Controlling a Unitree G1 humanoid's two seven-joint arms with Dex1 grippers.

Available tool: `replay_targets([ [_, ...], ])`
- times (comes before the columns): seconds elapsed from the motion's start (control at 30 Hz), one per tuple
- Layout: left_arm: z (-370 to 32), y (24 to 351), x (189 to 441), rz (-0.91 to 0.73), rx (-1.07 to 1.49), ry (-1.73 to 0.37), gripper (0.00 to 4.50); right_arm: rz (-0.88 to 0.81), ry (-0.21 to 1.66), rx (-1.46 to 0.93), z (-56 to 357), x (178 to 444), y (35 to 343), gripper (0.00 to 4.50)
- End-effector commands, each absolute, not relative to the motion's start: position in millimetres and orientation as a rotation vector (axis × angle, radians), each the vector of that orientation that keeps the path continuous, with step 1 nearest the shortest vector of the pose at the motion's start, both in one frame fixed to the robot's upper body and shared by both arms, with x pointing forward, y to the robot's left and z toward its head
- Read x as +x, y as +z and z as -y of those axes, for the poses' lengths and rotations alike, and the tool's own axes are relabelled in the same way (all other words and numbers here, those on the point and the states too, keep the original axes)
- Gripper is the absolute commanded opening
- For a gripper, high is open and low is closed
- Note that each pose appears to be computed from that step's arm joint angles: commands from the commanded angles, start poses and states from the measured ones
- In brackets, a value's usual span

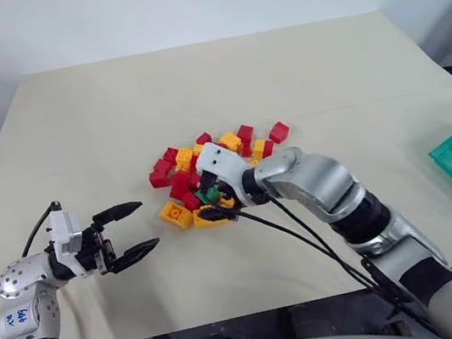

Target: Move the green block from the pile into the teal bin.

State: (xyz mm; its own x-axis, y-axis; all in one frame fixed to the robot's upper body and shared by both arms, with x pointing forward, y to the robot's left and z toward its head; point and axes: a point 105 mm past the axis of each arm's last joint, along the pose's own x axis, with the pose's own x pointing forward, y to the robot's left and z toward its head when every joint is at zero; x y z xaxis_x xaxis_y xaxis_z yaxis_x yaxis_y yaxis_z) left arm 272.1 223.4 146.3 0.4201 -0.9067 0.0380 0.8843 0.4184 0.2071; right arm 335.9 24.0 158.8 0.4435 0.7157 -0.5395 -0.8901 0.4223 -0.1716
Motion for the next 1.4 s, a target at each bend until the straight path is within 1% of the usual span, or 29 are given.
replay_targets([
  [0.03,-223.9,154.0,269.5,0.190,0.178,-1.121,4.50,-0.412,0.988,-0.473,-23.8,346.6,160.2,4.44],
  [0.3,-225.1,154.8,271.9,0.191,0.180,-1.108,4.50,-0.463,0.950,-0.476,-22.4,353.9,151.6,4.44],
  [0.5,-224.1,155.0,274.3,0.194,0.177,-1.105,4.50,-0.493,0.910,-0.540,-9.8,359.6,146.7,4.44],
  [0.67,-224.8,155.6,276.8,0.194,0.179,-1.103,4.50,-0.548,0.883,-0.603,8.4,359.9,141.8,4.44],
  [0.77,-224.5,156.2,278.4,0.197,0.179,-1.102,4.50,-0.562,0.878,-0.612,11.3,360.3,140.8,3.85],
  [0.8,-224.3,156.5,279.0,0.198,0.179,-1.102,4.50,-0.566,0.876,-0.616,12.1,360.3,140.8,3.57],
  [0.93,-224.0,156.9,280.2,0.200,0.179,-1.101,4.50,-0.576,0.876,-0.622,13.8,359.6,141.0,2.27],
  [1.07,-224.2,157.0,281.2,0.201,0.181,-1.100,4.50,-0.596,0.887,-0.617,16.6,356.0,142.9,1.16],
  [1.1,-224.0,157.1,281.4,0.202,0.181,-1.100,4.50,-0.594,0.891,-0.613,16.5,355.5,144.1,0.74],
  [1.17,-223.8,157.2,281.8,0.204,0.180,-1.100,4.50,-0.581,0.899,-0.607,15.8,354.7,147.1,0.15],
  [1.2,-223.8,157.3,281.9,0.204,0.180,-1.100,4.50,-0.576,0.903,-0.601,15.7,354.3,148.5,0.01],
  [1.33,-223.2,157.6,282.1,0.206,0.180,-1.100,4.50,-0.546,0.922,-0.595,18.6,351.9,153.6,0.01],
  [1.4,-222.9,157.6,281.8,0.206,0.179,-1.101,4.50,-0.500,0.962,-0.598,20.7,346.8,159.5,0.01],
])
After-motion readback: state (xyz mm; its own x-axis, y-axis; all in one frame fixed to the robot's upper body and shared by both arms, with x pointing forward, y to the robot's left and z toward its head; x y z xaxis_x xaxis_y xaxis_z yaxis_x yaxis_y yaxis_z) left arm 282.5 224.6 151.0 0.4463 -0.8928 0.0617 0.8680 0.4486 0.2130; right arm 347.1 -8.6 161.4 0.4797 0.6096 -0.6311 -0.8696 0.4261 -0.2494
